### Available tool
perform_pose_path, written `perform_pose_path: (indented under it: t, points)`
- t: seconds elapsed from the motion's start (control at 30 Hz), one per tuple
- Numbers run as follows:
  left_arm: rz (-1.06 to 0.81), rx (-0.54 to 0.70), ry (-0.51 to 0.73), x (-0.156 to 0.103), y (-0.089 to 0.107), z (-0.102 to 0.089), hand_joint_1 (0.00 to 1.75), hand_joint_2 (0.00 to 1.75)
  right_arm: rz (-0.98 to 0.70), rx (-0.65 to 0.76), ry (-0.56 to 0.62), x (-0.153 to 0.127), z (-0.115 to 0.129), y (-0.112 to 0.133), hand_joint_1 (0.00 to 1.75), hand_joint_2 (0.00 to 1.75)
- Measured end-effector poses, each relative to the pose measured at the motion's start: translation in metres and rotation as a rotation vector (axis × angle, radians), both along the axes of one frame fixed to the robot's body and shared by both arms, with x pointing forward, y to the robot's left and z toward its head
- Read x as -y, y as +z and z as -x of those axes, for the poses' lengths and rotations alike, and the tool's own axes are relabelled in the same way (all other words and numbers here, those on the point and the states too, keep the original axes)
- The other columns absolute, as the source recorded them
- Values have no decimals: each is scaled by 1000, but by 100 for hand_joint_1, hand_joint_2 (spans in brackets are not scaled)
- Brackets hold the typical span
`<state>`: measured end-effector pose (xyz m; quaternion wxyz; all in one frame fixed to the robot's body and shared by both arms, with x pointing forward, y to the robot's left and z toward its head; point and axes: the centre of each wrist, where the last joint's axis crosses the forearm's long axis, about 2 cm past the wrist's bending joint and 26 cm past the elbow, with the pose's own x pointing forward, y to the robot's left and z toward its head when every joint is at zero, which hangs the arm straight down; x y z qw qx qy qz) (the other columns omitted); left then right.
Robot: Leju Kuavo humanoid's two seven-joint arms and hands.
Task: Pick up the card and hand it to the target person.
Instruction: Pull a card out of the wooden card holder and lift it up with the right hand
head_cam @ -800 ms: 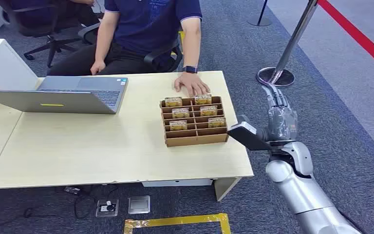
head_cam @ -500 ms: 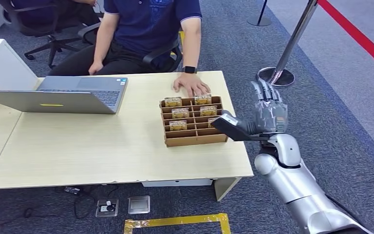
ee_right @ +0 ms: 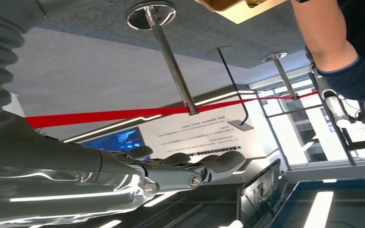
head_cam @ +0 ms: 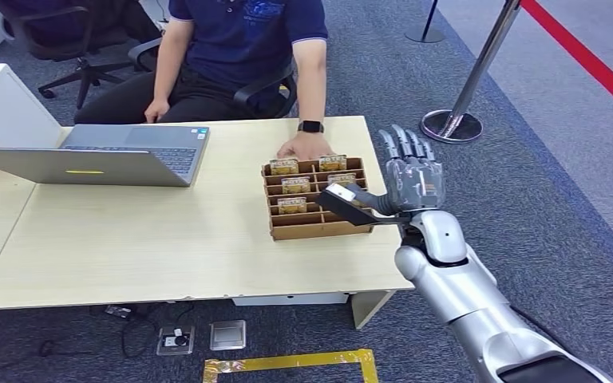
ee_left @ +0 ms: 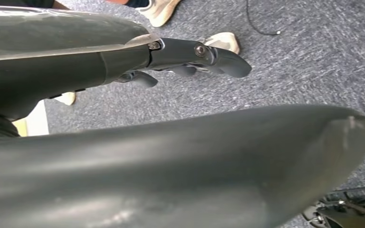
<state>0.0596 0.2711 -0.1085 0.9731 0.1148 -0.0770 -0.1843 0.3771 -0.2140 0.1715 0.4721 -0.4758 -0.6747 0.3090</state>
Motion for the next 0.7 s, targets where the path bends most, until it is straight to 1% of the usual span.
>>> perform_pose_path:
  t: [0.13,0.4,0.7]
  points:
    - [4,-6,-14,0,0,-2,0,0,18,-44,-15,0,-1,-1,0,175]
    - [7,-13,-30,1,1,-10,0,0,42,-148,3,4,-1,-6,0,175]
    - [13,-3,-38,4,2,-12,0,0,-9,-248,82,6,-3,-14,0,175]
